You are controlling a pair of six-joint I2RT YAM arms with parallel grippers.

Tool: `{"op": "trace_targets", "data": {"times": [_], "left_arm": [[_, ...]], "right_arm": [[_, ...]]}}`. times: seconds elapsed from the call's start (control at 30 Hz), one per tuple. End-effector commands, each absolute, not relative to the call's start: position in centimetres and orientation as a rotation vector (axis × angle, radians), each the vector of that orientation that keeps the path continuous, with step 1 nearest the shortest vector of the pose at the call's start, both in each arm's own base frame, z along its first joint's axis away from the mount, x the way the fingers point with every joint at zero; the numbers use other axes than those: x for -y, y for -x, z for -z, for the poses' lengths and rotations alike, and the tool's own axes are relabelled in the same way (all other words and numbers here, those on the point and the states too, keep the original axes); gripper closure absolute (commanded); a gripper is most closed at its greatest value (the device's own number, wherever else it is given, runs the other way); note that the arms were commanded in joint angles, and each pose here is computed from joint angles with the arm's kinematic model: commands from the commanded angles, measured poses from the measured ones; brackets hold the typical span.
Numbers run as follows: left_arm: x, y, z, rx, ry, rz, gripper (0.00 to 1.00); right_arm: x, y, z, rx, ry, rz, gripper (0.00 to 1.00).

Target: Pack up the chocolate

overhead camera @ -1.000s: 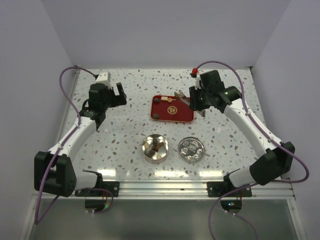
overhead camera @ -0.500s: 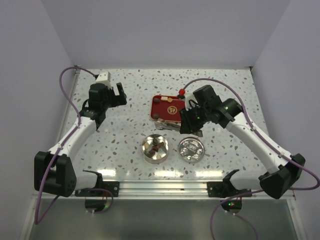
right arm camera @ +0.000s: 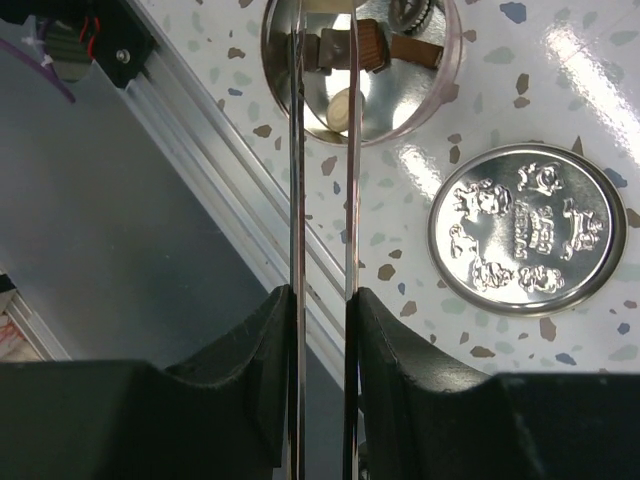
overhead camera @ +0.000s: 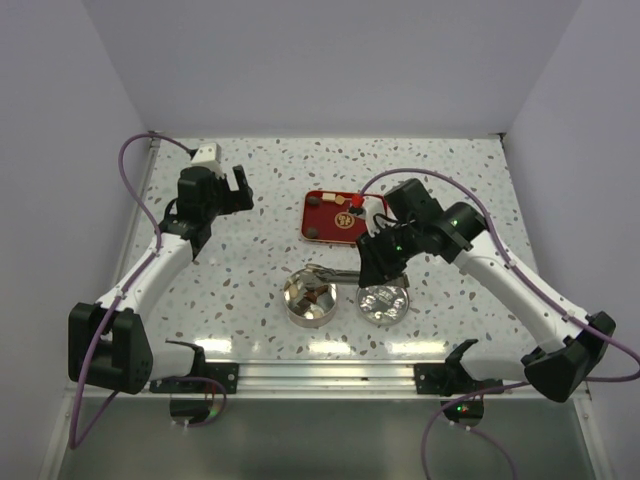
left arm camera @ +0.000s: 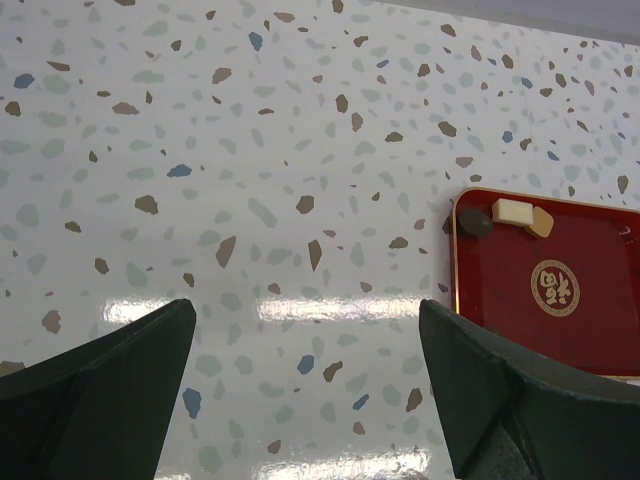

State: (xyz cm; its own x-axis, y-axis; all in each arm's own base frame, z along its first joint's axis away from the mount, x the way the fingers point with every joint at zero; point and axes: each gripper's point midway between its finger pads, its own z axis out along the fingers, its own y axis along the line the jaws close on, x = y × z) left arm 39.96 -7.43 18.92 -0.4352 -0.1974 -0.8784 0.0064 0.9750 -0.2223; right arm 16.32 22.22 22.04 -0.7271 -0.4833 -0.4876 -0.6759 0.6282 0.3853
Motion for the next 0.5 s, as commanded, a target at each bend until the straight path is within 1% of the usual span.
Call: {"op": "trace_targets", "data": {"times": [0.0, 0.2, 0.4, 0.47], "left_arm": [[7.5, -40.6, -21.1, -1.961, 0.142, 0.250, 0.00], [7.5, -40.6, -21.2, -1.960, 0.142, 0.249, 0.00], [7.4, -40.5, -21.2, -1.961, 0.144, 0.245, 0.00], [7.4, -40.5, -21.1, -1.961, 0.142, 0.244, 0.00]], "right_arm": [[-23.0, -15.7, -22.5, -2.472, 0.982, -0.867, 0.73], [-24.0, -16.9, -22.4, -2.448, 0.945, -0.880, 0.63], [-24.1, -17.3, -22.4, -2.451, 0.943, -0.868, 0.57], [-24.1, -17.3, -22.4, -2.451, 0.948, -0.865, 0.58]]}}
